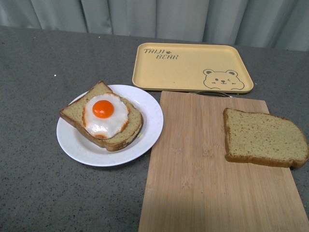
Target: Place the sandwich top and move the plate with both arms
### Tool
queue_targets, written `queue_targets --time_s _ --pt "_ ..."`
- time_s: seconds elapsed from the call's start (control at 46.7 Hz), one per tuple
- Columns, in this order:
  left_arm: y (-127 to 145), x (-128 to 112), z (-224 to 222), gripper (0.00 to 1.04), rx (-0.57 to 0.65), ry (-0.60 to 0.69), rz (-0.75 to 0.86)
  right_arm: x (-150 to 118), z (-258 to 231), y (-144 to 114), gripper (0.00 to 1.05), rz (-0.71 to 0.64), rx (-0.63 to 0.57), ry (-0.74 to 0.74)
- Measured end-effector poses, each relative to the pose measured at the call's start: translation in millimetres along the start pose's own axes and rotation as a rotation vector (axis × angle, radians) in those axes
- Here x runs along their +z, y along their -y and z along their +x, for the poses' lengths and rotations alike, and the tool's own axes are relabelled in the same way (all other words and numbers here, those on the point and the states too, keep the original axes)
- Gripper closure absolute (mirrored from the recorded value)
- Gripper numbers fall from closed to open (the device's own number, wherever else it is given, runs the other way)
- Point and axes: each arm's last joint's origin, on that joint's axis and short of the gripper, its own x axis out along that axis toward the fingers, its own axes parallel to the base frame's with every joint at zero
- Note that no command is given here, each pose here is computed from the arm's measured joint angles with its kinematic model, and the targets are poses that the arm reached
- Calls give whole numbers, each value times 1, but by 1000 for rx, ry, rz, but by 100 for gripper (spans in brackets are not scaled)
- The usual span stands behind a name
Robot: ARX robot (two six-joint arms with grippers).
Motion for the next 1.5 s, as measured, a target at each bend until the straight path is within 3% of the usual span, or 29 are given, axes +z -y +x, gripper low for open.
queue_targets --time_s 1.498 --pt "0 0 0 7 0 -1 0 0 0 0 9 0 0 0"
